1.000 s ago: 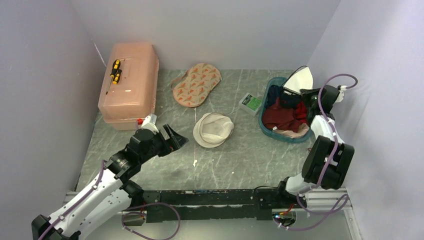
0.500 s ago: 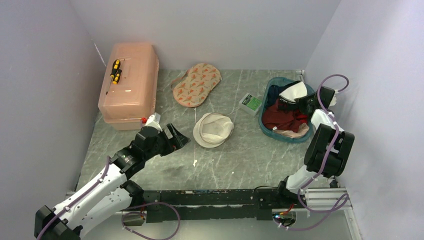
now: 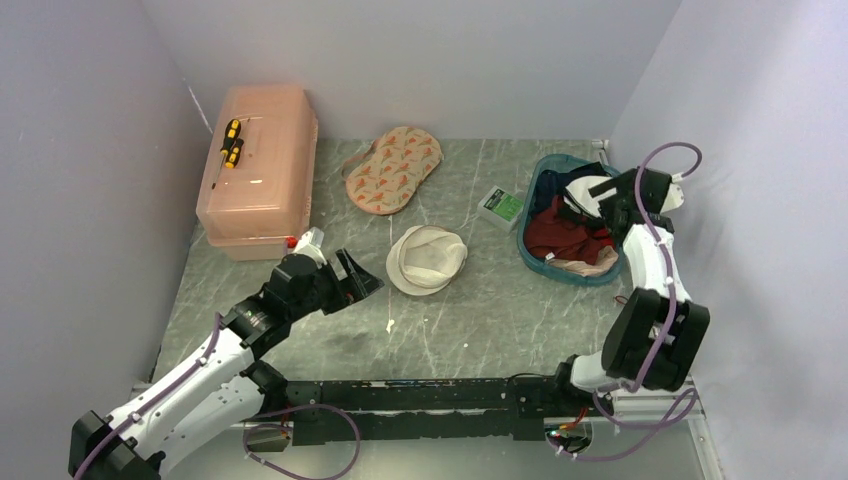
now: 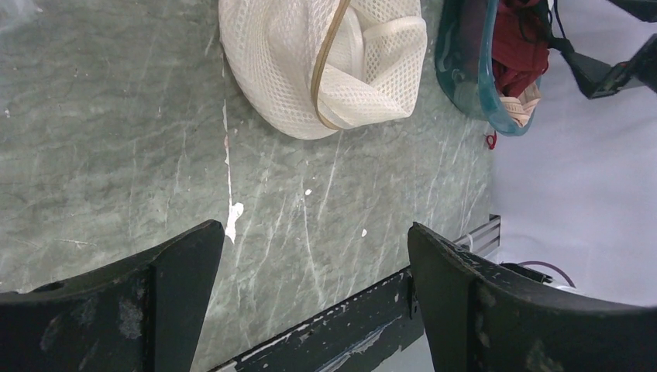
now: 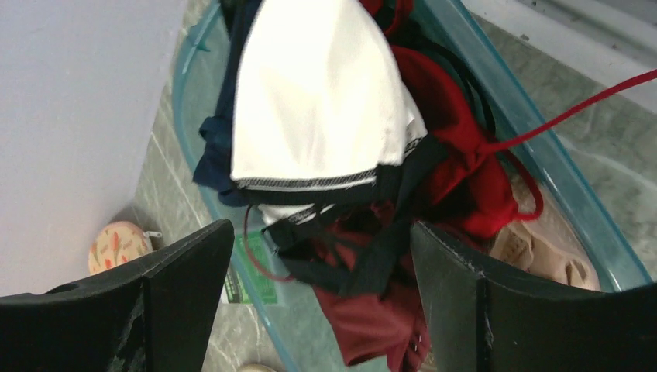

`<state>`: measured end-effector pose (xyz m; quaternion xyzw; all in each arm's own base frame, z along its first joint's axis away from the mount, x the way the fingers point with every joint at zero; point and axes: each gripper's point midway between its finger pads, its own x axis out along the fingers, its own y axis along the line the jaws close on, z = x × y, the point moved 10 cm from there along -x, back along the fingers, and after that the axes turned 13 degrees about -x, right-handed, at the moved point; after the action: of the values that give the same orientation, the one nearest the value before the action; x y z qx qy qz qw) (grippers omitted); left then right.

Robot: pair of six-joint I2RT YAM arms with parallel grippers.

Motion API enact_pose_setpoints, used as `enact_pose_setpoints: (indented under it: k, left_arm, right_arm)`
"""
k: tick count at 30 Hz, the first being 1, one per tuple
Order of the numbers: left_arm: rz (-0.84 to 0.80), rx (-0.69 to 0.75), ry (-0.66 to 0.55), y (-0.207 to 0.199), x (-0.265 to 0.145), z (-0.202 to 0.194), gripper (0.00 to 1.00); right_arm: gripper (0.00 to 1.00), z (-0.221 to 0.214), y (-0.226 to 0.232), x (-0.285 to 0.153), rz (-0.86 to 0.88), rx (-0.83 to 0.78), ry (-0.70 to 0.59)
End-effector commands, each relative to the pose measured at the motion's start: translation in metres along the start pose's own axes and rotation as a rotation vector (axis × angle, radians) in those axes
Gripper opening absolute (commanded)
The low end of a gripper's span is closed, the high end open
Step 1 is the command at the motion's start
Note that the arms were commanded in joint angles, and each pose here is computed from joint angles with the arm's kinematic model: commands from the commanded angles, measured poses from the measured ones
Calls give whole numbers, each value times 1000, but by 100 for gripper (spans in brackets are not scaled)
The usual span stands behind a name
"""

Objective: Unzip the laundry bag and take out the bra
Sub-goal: Place the bra in the bin.

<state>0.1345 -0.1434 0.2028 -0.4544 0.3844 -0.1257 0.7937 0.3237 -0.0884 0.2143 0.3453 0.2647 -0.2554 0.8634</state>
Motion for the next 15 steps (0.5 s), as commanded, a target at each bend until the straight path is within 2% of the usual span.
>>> enact_pose_setpoints:
  k: [1, 5, 7, 10, 13, 15]
  left_arm:
    - [-46, -13, 13, -6, -2, 0, 94]
    - [-54, -4, 13, -9, -4, 1, 94]
    - [-62, 0, 8, -11, -5, 2, 94]
    - [-67, 6, -4, -15, -5, 4, 94]
    - [-54, 11, -20, -16, -4, 6, 94]
    - [-45, 16, -33, -16, -3, 8, 94]
  right_arm:
    - [89, 19, 22, -51, -71, -136, -154]
    - [90, 22, 48, -98, -56, -229, -286]
    - [87, 24, 63, -120, 58, -241, -379]
    - [73, 24, 80, -129, 271, -220, -456]
    - [52, 26, 95, -105, 339, -237, -386]
    - [47, 25, 100, -82, 362, -229, -327]
